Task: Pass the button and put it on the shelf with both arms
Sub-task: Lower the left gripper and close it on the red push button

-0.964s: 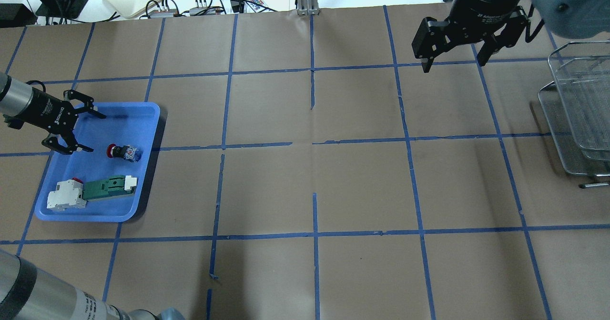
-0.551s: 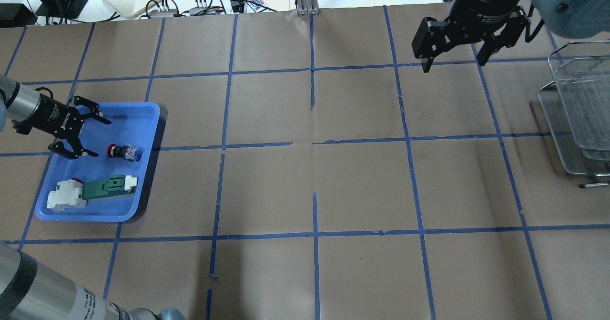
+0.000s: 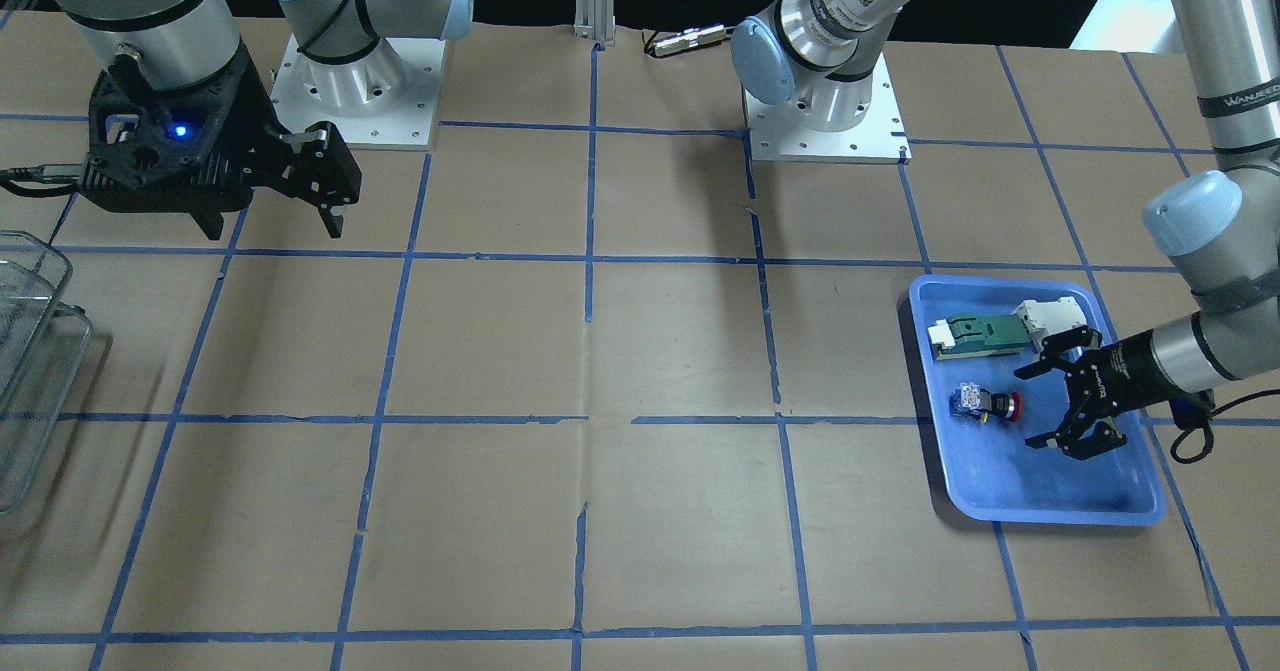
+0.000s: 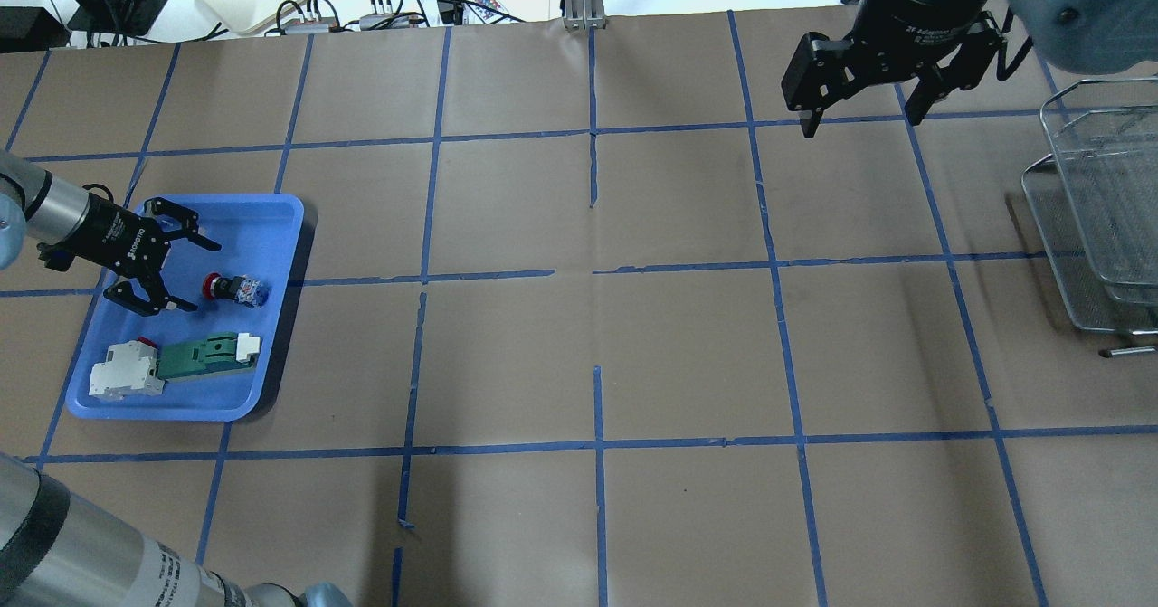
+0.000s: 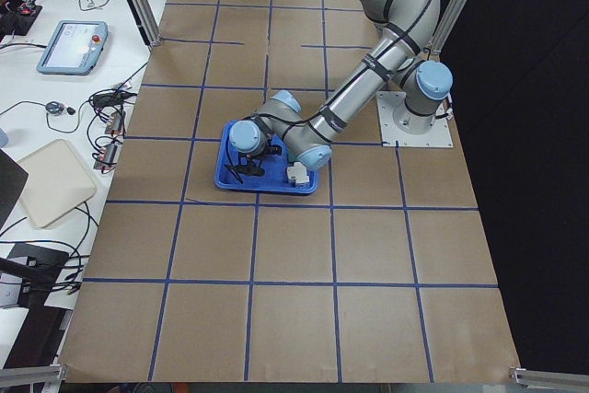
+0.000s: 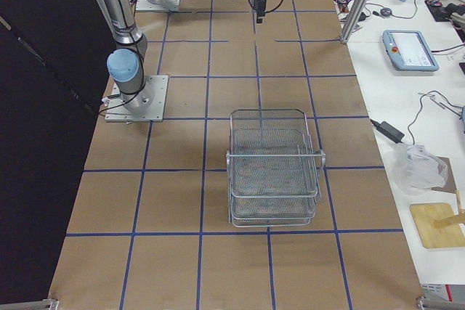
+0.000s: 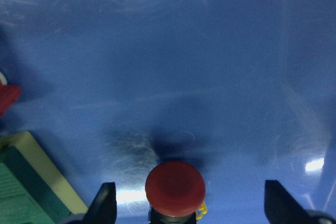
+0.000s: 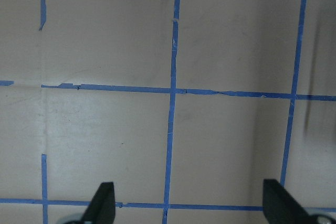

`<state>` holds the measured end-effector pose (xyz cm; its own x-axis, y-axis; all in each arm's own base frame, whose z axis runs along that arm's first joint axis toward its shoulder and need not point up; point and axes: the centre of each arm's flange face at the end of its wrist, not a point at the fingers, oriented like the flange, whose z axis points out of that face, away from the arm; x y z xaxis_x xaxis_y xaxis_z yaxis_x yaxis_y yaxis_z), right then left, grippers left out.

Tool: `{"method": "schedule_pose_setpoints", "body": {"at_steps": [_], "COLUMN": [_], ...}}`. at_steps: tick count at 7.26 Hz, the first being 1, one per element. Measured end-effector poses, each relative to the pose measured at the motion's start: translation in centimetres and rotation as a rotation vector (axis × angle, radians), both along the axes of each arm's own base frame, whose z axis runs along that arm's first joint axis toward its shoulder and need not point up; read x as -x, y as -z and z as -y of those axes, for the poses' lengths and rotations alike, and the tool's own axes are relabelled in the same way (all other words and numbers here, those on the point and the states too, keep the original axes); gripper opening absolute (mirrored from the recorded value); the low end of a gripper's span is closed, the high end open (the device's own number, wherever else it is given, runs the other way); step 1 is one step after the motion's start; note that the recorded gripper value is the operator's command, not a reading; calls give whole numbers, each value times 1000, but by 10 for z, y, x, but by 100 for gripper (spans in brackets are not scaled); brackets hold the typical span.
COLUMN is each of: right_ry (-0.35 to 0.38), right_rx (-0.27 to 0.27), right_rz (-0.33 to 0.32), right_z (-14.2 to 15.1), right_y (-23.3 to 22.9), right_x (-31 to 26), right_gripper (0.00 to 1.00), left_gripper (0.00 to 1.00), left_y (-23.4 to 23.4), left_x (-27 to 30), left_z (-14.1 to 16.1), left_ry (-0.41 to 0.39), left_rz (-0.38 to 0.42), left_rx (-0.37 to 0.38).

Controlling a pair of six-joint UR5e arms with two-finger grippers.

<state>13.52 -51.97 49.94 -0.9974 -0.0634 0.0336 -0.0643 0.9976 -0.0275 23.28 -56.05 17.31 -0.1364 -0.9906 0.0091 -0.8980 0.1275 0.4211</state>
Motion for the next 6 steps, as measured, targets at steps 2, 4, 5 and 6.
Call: {"method": "schedule_pose_setpoints", "body": {"at_steps": [2, 4, 5, 6], "right_ry": [2, 4, 5, 5], "right_rx": [-1, 0, 0, 2], "right_rz": [1, 3, 2, 1], "right_z": [0, 0, 0, 1], "right_y": [0, 0, 1, 1], "right_x": [0, 0, 0, 0], "right_gripper": [100, 100, 100, 100], "left_gripper": [94, 89, 62, 25], "left_y": [4, 8, 10, 12], "left_x": [1, 1, 2, 2], "left_z": [-1, -1, -1, -2], "left_ry": [-4, -5, -4, -1], "left_rz": [-5, -10, -13, -16], "left_rx": [-8, -14, -18, -20]}}
